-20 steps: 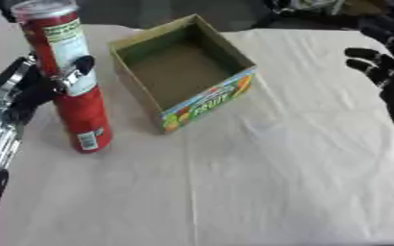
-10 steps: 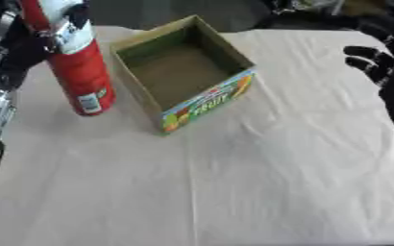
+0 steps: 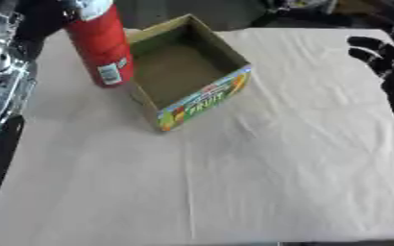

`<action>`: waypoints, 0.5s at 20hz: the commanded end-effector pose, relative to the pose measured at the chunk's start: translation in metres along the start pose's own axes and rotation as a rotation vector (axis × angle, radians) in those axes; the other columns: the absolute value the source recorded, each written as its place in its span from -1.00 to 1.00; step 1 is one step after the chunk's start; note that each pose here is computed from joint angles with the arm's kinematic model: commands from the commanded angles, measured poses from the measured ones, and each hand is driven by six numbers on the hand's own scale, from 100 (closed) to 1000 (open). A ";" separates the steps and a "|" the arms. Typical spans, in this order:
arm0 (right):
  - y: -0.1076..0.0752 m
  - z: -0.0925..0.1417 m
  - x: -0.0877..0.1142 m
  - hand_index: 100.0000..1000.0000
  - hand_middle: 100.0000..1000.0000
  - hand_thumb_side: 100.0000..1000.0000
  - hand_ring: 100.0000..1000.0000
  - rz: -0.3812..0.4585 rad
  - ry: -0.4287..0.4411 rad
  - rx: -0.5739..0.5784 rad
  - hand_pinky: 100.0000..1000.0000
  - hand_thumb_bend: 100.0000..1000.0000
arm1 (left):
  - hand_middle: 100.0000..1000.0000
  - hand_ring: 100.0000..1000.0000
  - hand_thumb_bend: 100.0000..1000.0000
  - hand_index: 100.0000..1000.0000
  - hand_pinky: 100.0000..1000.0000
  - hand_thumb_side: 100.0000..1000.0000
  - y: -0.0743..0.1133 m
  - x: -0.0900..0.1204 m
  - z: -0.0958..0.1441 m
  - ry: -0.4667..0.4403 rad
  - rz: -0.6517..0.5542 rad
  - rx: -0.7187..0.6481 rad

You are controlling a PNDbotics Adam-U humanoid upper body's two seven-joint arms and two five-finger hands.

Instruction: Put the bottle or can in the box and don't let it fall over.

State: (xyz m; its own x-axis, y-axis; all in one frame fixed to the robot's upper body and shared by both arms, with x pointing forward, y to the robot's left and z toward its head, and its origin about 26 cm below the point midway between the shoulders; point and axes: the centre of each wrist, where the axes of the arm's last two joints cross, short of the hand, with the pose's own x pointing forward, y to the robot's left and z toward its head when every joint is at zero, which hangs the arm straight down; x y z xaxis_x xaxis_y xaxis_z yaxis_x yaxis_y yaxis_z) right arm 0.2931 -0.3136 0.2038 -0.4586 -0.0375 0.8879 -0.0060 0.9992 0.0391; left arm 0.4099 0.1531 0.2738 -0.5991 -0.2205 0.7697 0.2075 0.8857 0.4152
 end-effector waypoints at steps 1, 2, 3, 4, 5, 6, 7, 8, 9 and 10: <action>-0.003 -0.004 0.014 0.86 0.76 0.28 0.47 0.007 -0.058 -0.006 0.66 -1.00 | -0.55 0.16 -1.00 -0.92 -0.03 -0.09 -0.005 0.009 -0.014 -0.039 -0.002 0.002; -0.003 -0.004 0.015 0.86 0.76 0.28 0.47 0.006 -0.066 -0.014 0.66 -1.00 | -0.55 0.16 -1.00 -0.92 -0.02 -0.01 -0.008 0.009 -0.018 -0.036 -0.003 0.006; -0.003 -0.005 0.016 0.87 0.76 0.28 0.48 0.005 -0.073 -0.021 0.66 -1.00 | -0.55 0.16 -1.00 -0.92 -0.01 0.00 -0.010 0.008 -0.021 -0.035 -0.005 0.011; -0.003 -0.006 0.017 0.87 0.77 0.27 0.48 0.004 -0.080 -0.027 0.66 -1.00 | -0.55 0.16 -1.00 -0.92 -0.01 0.00 -0.013 0.007 -0.024 -0.034 -0.009 0.018; -0.002 -0.006 0.017 0.87 0.77 0.27 0.48 0.003 -0.085 -0.030 0.66 -1.00 | -0.55 0.16 -1.00 -0.92 -0.01 0.00 -0.016 0.006 -0.027 -0.035 -0.015 0.023; -0.003 -0.007 0.018 0.87 0.77 0.26 0.50 0.004 -0.092 -0.037 0.66 -1.00 | -0.56 0.16 -1.00 -0.92 -0.01 0.00 -0.018 0.004 -0.029 -0.035 -0.021 0.030; -0.002 -0.008 0.019 0.87 0.77 0.26 0.50 0.003 -0.099 -0.042 0.66 -1.00 | -0.56 0.16 -1.00 -0.92 -0.01 0.00 -0.021 0.002 -0.030 -0.034 -0.029 0.040; -0.002 -0.009 0.020 0.87 0.77 0.26 0.50 0.001 -0.106 -0.044 0.66 -1.00 | -0.56 0.16 -1.00 -0.92 -0.02 0.01 -0.023 0.000 -0.032 -0.032 -0.035 0.050; -0.001 -0.010 0.021 0.87 0.77 0.26 0.50 -0.001 -0.111 -0.044 0.66 -1.00 | -0.56 0.15 -1.00 -0.92 -0.01 0.01 -0.025 -0.002 -0.033 -0.031 -0.040 0.060; 0.000 -0.011 0.021 0.87 0.77 0.25 0.50 -0.005 -0.116 -0.042 0.66 -1.00 | -0.56 0.15 -1.00 -0.92 -0.01 0.02 -0.027 -0.004 -0.035 -0.031 -0.045 0.072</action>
State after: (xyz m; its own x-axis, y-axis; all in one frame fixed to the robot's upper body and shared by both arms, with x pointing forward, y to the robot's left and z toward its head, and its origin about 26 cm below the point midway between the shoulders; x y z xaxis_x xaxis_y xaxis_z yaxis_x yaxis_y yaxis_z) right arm 0.2961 -0.3143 0.2165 -0.5235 -0.0492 0.8506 0.0276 0.9968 0.0746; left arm 0.4339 0.1194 0.2643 -0.5992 -0.2520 0.7599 0.1501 0.8970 0.4158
